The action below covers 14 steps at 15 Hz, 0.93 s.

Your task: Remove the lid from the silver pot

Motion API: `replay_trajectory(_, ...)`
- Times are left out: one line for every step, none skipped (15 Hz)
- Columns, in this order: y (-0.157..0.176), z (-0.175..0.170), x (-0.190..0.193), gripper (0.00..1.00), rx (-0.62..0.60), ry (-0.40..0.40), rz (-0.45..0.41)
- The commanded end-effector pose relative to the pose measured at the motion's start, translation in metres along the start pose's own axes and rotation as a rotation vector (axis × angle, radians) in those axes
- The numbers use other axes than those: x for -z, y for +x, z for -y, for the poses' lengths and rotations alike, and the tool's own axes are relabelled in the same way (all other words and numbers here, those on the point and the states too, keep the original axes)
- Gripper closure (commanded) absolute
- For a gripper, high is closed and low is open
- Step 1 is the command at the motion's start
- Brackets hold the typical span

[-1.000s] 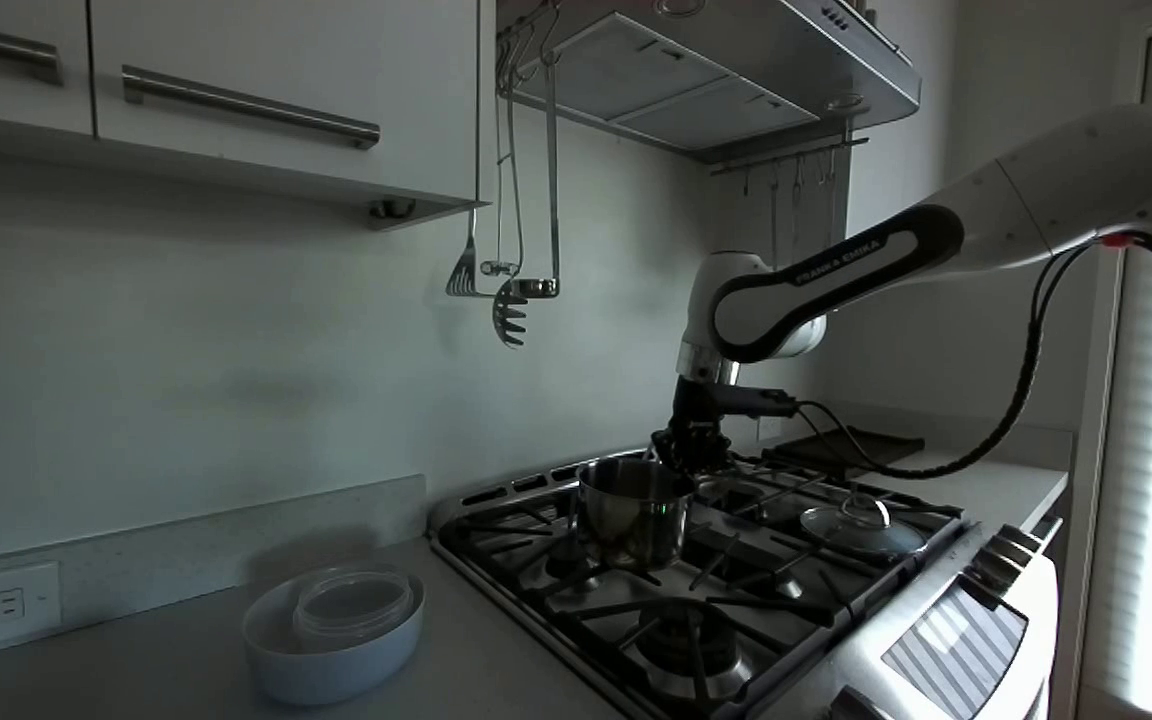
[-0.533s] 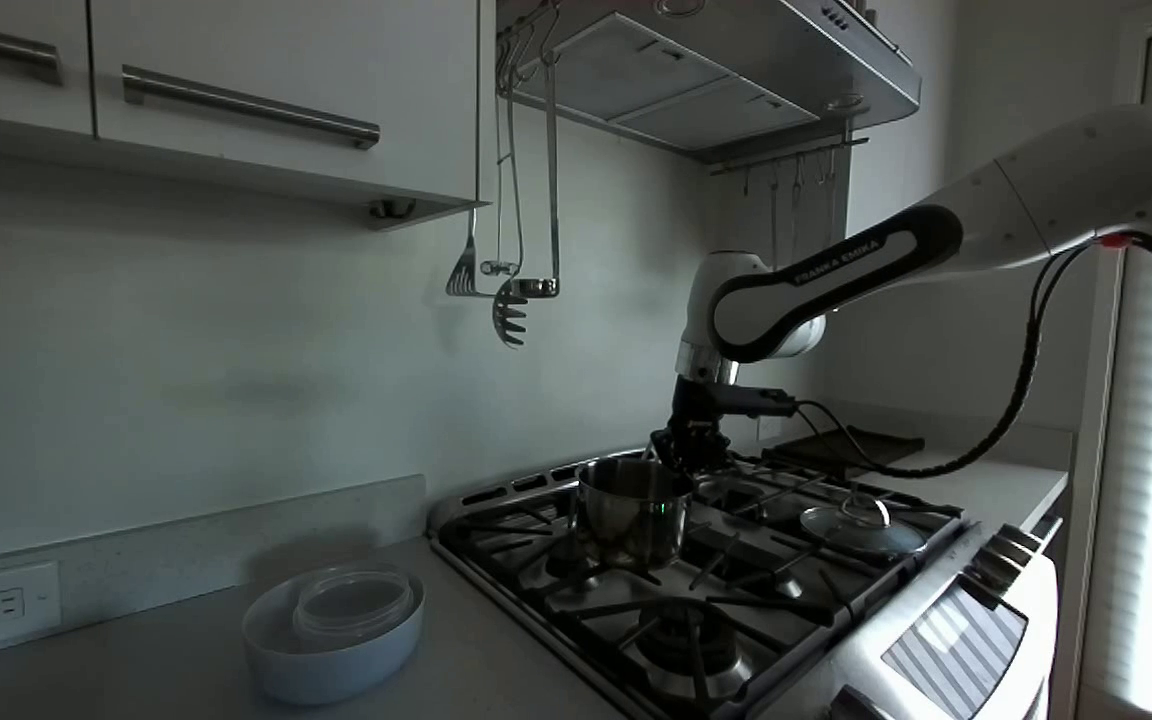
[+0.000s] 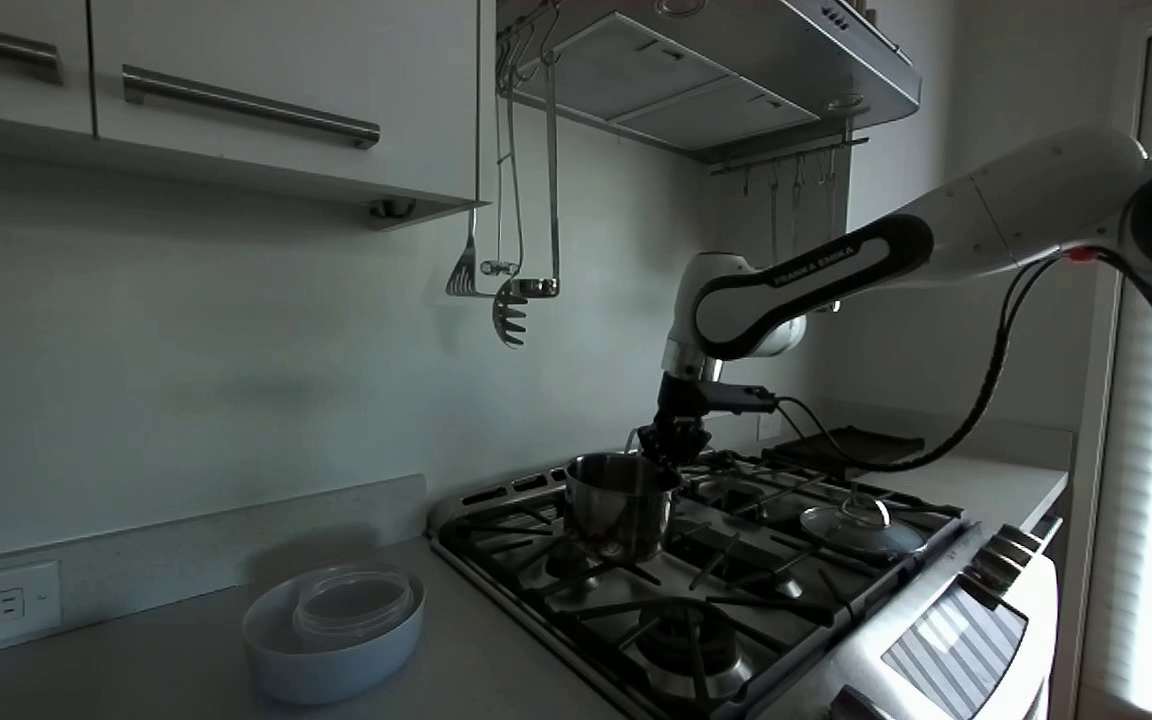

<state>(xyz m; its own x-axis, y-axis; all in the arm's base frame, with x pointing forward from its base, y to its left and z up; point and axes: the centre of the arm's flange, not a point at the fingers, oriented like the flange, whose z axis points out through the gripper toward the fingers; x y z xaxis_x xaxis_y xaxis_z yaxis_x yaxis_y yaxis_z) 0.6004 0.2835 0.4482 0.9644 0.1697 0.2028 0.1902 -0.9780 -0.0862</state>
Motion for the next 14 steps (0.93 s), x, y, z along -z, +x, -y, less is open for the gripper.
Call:
replay_trajectory(0.026,0.001,-0.011,0.98,0.042,0.007,0.015)
replay_trajectory(0.029,0.002,-0.013,0.98,0.049,0.01,0.017)
replay_trajectory(0.031,0.003,-0.014,0.98,0.055,0.014,0.022)
replay_trajectory(0.033,0.005,-0.015,0.98,0.059,0.015,0.025)
replay_trajectory(0.036,0.007,-0.017,0.98,0.059,0.016,0.028)
replay_trajectory(0.038,0.009,-0.018,0.98,0.055,0.015,0.027)
replay_trajectory(0.04,0.012,-0.02,0.98,0.046,0.013,0.027)
replay_trajectory(0.042,0.014,-0.02,0.98,0.045,0.012,0.026)
replay_trajectory(0.043,0.016,-0.021,0.98,0.043,0.006,0.029)
replay_trajectory(0.044,0.017,-0.021,0.98,0.045,0.002,0.034)
replay_trajectory(0.045,0.018,-0.022,0.98,0.05,0.001,0.038)
replay_trajectory(0.046,0.019,-0.022,0.98,0.053,0.002,0.041)
replay_trajectory(0.046,0.019,-0.023,0.98,0.056,0.003,0.047)
replay_trajectory(0.047,0.02,-0.023,0.74,0.057,0.0,0.048)
